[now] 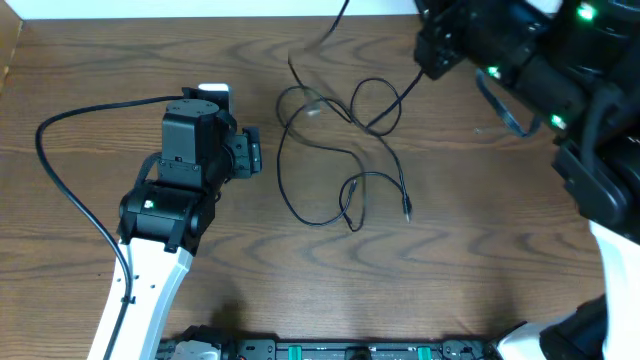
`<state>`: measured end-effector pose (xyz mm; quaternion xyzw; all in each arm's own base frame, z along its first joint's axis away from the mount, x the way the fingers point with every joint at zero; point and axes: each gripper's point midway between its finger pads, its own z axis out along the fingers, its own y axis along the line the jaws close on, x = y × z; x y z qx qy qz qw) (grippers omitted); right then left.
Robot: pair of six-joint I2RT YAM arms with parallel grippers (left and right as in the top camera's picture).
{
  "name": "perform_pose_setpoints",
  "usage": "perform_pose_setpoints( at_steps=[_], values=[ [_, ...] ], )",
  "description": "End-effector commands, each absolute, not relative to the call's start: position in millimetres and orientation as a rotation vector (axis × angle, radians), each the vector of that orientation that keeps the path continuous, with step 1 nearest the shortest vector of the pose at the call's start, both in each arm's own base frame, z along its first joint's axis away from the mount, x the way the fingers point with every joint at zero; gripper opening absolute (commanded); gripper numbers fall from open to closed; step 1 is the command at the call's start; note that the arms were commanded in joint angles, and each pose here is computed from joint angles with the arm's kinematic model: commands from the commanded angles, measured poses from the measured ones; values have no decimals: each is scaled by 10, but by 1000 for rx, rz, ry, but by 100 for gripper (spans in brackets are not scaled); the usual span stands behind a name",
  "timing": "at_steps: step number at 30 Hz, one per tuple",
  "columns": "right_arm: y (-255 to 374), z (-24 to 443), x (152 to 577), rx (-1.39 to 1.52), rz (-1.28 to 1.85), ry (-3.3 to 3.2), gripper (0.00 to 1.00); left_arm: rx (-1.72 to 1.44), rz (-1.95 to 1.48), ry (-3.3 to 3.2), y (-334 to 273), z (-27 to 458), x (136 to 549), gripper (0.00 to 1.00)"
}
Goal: Untangle cables
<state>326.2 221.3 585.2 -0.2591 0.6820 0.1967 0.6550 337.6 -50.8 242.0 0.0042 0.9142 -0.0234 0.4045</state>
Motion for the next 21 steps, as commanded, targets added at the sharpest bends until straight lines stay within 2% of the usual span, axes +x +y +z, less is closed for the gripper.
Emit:
perform_pose_setpoints(
  at_steps=[1,6,12,16,21],
  values=[
    [1883,6341,2858,-556,379,1394,1,6,-85,2289,-531,2505,3398,79],
    [1302,6316,2972,-321,120,1476,1,6,-85,2289,-531,2506,3399,79],
    [593,5881,3225,-106,-295,1673,1,6,-85,2289,-530,2506,3399,79],
    [92,5636,3397,23,-516,1770,1,40,-70,2290,-531,2503,3396,89],
    [-542,5430,3647,192,-616,1829,1,45,-67,2293,-530,2493,3393,91]
  ],
)
